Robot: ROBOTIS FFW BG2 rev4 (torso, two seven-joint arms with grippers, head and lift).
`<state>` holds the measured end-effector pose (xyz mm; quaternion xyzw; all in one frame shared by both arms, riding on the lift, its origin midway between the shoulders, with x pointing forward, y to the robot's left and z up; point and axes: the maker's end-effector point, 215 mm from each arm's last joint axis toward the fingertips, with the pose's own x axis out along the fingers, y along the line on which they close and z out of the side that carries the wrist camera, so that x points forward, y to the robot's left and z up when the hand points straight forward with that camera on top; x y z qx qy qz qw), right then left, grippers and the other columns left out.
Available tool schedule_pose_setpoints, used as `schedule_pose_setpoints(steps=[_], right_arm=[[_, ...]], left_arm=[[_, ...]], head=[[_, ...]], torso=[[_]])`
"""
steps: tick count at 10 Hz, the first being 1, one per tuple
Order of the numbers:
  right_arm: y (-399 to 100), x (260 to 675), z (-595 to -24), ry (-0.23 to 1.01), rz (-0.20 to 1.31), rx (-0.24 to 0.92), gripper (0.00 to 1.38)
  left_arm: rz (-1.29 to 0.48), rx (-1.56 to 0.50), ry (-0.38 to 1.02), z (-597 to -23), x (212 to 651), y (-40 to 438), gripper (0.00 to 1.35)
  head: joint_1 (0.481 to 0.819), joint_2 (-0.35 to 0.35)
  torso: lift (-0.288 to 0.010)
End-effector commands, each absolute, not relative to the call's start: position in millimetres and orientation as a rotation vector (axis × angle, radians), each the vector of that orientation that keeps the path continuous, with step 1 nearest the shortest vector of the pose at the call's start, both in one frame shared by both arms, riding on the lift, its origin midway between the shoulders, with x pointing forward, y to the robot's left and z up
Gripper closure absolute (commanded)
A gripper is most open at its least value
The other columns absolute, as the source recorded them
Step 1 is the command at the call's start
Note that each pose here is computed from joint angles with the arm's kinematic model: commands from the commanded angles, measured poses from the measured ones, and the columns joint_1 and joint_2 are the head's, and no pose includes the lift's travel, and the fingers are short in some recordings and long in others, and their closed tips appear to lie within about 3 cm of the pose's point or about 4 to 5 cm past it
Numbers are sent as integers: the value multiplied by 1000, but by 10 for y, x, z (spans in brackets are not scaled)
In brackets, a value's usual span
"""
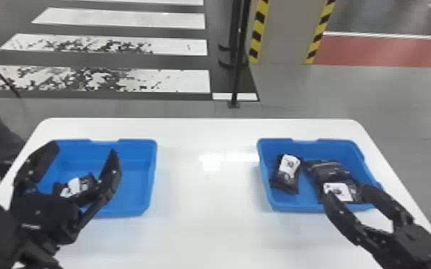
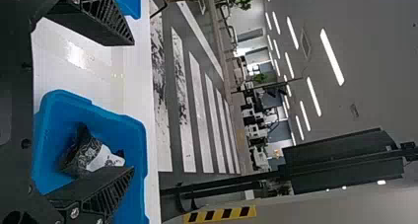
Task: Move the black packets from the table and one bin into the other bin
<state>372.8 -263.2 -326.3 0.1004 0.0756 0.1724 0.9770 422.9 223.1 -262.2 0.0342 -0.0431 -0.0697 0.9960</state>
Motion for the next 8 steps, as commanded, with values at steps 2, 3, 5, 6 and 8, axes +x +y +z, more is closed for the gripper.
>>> schedule_pose_setpoints(steps=[2, 3, 5, 6, 8], right_arm=[[-2641, 3717, -3344, 176, 346, 192, 125], [-2634, 3713, -3405, 194, 348, 193, 125], [-2570, 3736, -3416, 195, 362, 202, 125], [-2541, 3743, -3411, 194, 369, 203, 124], [-2510, 3772, -3397, 187, 376, 204, 125]], left_arm=[[-100, 238, 66, -2804, 4604, 2855, 153], [-92, 244, 120, -2875, 4723, 3016, 153], [-129, 179, 276, -3235, 4933, 3107, 153], [-165, 118, 382, -3551, 5020, 3103, 153], [-188, 29, 528, -3977, 5020, 3066, 147]], head=[[695, -44], [695, -6], [695, 39], [695, 55], [695, 65]], torso=[[-110], [-110], [-110], [-110], [-110]])
